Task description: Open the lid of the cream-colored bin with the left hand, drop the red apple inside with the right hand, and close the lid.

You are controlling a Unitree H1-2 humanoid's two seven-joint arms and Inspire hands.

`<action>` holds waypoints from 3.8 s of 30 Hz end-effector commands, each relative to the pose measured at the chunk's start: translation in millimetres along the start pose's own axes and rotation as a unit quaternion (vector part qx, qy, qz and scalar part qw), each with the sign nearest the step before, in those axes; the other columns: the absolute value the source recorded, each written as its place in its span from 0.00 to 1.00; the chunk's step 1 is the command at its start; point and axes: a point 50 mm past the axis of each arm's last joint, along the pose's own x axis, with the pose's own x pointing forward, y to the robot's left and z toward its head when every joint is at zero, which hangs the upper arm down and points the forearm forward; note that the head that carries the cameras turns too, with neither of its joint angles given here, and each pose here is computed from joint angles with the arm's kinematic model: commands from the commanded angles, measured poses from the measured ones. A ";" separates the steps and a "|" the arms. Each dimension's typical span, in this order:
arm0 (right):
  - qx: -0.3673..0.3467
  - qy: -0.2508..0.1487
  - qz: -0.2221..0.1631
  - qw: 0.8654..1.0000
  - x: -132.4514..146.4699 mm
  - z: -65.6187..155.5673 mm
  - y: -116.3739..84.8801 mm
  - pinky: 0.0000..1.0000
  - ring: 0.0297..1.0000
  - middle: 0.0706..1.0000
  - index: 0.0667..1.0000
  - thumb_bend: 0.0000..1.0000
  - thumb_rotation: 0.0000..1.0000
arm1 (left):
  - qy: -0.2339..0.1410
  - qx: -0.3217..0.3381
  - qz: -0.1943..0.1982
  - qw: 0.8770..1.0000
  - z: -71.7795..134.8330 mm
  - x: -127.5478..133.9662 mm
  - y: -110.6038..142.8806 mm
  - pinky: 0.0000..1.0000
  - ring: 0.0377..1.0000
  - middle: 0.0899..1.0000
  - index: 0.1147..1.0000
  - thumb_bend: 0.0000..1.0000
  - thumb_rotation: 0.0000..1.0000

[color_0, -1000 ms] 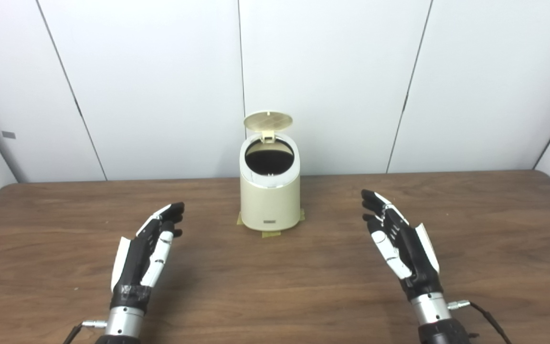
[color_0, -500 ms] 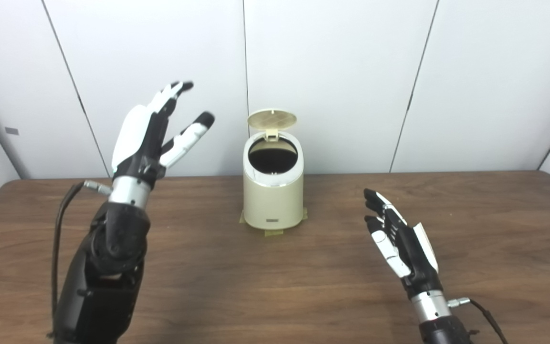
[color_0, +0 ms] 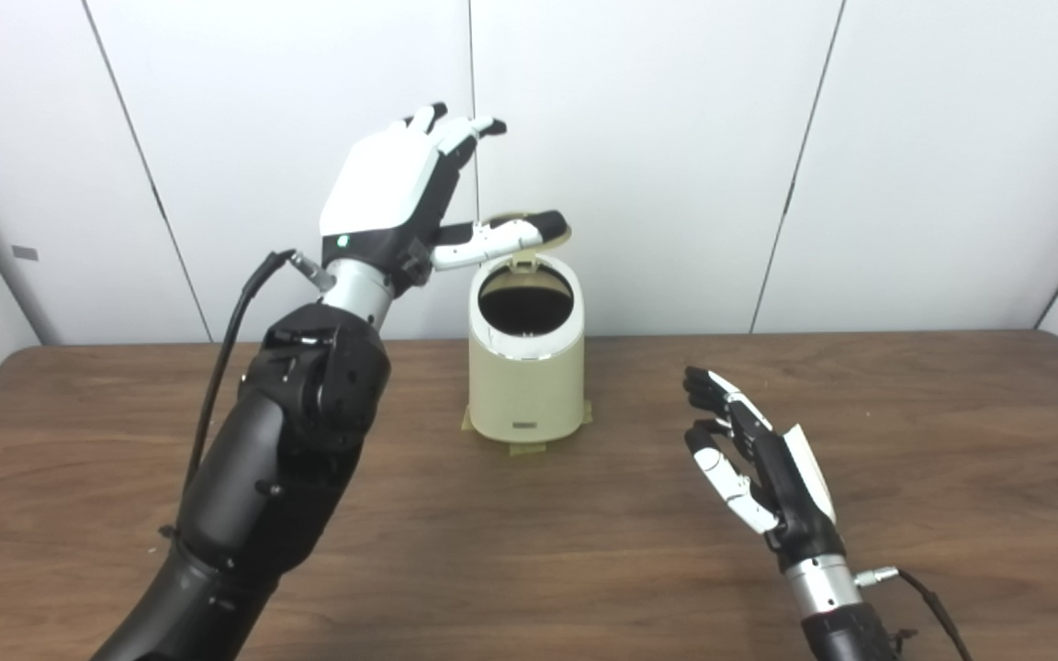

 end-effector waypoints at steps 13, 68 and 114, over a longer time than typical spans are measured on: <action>-0.003 0.006 0.003 1.000 5.3 2.4 5.8 0.74 0.82 0.83 0.83 0.33 0.86 | -0.024 0.076 -0.037 0.996 34.1 34.2 -8.2 1.00 1.00 0.85 0.83 1.00 1.00; -0.021 0.003 0.010 1.000 5.6 5.1 8.9 0.69 0.79 0.81 0.82 0.32 0.78 | 0.015 0.088 -0.072 0.993 22.0 25.7 -28.6 1.00 0.97 0.82 0.77 1.00 1.00; -0.005 0.000 -0.005 1.000 6.3 22.3 11.2 0.69 0.79 0.80 0.80 0.35 0.74 | 0.041 0.300 -0.192 0.933 -17.6 -41.6 -134.3 1.00 0.97 0.85 0.82 0.88 1.00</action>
